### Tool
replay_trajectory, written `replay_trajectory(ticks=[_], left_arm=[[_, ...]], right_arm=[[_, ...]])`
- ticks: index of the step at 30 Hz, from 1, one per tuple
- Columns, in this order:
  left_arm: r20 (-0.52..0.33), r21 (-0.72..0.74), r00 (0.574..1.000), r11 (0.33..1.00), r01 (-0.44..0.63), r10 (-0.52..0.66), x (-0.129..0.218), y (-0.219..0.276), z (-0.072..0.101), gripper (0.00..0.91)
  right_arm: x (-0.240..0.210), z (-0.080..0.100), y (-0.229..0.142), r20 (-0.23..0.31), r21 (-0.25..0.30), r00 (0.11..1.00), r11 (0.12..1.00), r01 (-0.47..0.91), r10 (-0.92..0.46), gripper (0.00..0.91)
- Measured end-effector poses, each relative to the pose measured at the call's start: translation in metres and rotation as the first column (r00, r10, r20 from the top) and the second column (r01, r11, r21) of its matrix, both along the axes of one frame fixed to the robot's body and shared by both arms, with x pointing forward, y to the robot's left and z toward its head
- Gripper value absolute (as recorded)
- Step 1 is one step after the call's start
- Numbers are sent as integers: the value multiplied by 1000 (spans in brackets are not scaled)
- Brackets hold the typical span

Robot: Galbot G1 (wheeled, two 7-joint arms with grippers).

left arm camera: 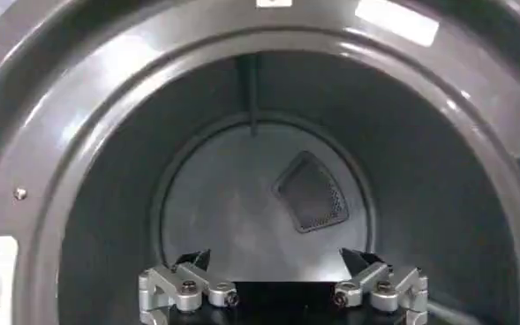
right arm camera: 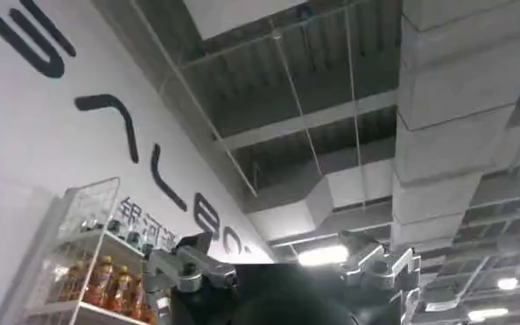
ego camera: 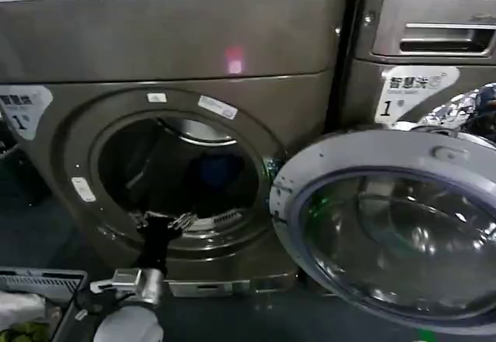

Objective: Grasp the clothes from the dryer.

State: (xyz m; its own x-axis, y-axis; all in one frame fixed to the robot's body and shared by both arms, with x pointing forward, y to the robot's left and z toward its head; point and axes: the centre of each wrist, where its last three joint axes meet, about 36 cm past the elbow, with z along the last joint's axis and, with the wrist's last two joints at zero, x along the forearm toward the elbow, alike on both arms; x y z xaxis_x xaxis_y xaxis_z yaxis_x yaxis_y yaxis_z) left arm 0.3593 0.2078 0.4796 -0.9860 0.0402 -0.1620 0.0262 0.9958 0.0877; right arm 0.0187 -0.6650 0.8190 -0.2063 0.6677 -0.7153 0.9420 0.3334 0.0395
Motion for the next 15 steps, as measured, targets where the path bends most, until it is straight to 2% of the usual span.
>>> replay_trajectory(ticks=[15], left_arm=[[3,1,1000,1000,0,0,8,0,-1,907]], right_arm=[[0,0,1,-1,-3,1000,1000,1,-1,907]])
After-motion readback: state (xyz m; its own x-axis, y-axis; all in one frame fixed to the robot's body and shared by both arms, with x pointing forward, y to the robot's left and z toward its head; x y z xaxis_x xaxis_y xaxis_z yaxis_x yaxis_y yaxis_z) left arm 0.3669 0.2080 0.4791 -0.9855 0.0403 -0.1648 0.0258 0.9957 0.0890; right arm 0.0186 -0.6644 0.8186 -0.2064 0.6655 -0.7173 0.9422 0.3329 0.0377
